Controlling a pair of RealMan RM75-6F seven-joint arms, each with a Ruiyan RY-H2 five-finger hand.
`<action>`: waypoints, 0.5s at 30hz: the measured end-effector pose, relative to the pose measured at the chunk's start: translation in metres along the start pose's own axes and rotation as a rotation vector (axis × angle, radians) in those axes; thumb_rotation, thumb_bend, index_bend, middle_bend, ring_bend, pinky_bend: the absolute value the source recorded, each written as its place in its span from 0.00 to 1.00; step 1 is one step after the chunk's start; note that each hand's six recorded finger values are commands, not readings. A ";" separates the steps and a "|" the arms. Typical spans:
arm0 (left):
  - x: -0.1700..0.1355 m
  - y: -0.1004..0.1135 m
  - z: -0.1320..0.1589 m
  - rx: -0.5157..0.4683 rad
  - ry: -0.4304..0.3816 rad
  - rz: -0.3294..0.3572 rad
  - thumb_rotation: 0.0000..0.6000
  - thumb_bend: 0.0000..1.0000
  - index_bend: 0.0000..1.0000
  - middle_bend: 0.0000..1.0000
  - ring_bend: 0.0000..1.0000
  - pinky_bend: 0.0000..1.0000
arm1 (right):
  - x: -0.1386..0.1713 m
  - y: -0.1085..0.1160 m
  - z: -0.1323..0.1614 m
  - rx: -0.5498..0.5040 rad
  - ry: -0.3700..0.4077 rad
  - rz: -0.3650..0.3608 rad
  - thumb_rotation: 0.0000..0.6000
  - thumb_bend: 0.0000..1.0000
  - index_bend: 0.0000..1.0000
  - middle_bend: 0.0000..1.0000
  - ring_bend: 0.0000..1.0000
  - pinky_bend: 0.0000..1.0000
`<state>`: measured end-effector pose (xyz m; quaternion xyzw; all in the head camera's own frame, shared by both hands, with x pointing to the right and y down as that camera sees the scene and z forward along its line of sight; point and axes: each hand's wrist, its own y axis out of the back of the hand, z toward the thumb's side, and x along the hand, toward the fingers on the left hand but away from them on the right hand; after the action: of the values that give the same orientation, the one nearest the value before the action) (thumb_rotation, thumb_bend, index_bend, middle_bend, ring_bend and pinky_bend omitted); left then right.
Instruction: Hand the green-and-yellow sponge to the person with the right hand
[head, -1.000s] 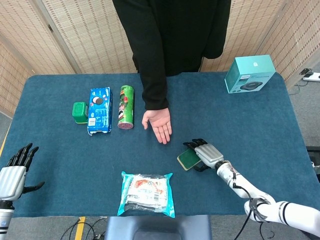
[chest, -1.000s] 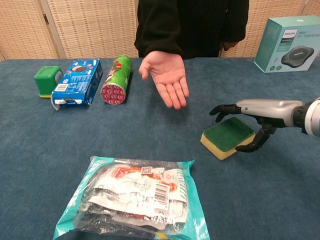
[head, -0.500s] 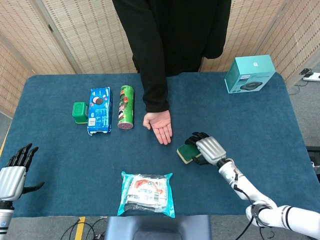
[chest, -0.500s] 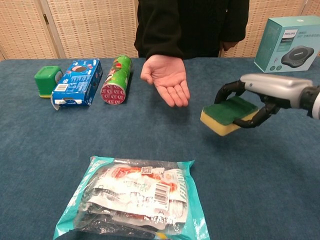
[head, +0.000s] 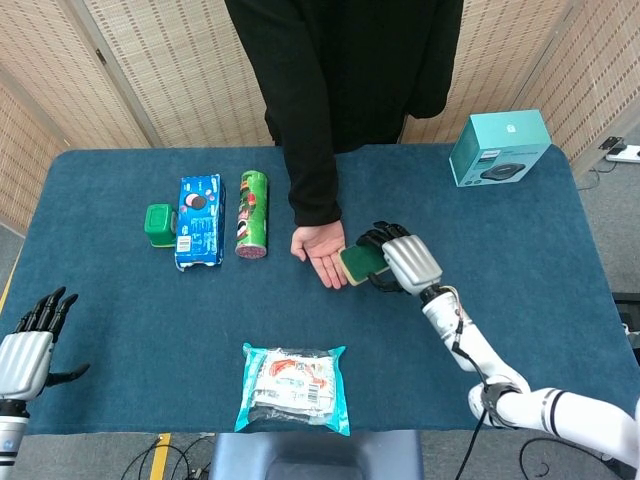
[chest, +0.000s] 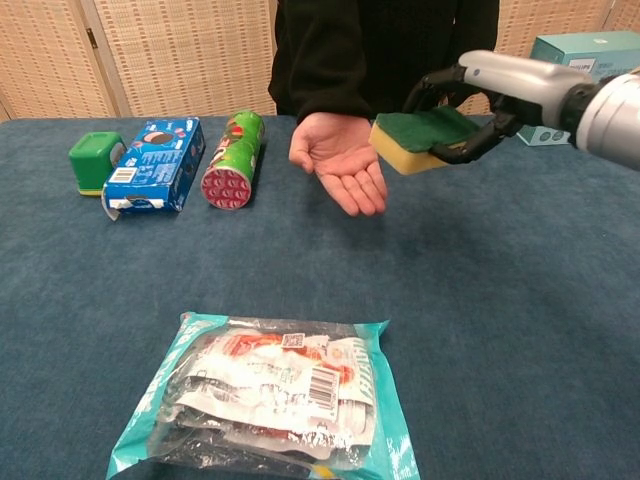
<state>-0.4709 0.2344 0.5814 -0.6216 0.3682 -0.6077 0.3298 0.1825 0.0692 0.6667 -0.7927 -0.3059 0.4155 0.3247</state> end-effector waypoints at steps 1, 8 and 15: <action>0.000 0.000 0.000 -0.001 -0.001 -0.001 1.00 0.17 0.00 0.00 0.00 0.19 | -0.005 -0.004 0.001 -0.003 0.001 -0.002 1.00 0.42 0.58 0.34 0.14 0.19; -0.003 0.002 0.000 -0.015 -0.011 -0.002 1.00 0.17 0.00 0.00 0.00 0.19 | -0.031 -0.039 0.019 0.001 0.020 -0.007 1.00 0.34 0.43 0.29 0.14 0.19; -0.004 0.005 -0.001 -0.027 -0.012 0.004 1.00 0.17 0.00 0.00 0.00 0.19 | -0.037 -0.053 0.022 0.042 0.027 0.033 1.00 0.24 0.10 0.14 0.05 0.11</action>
<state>-0.4721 0.2356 0.5754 -0.6291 0.3753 -0.5982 0.3248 0.1349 0.0793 0.7149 -0.7960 -0.2797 0.4166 0.3386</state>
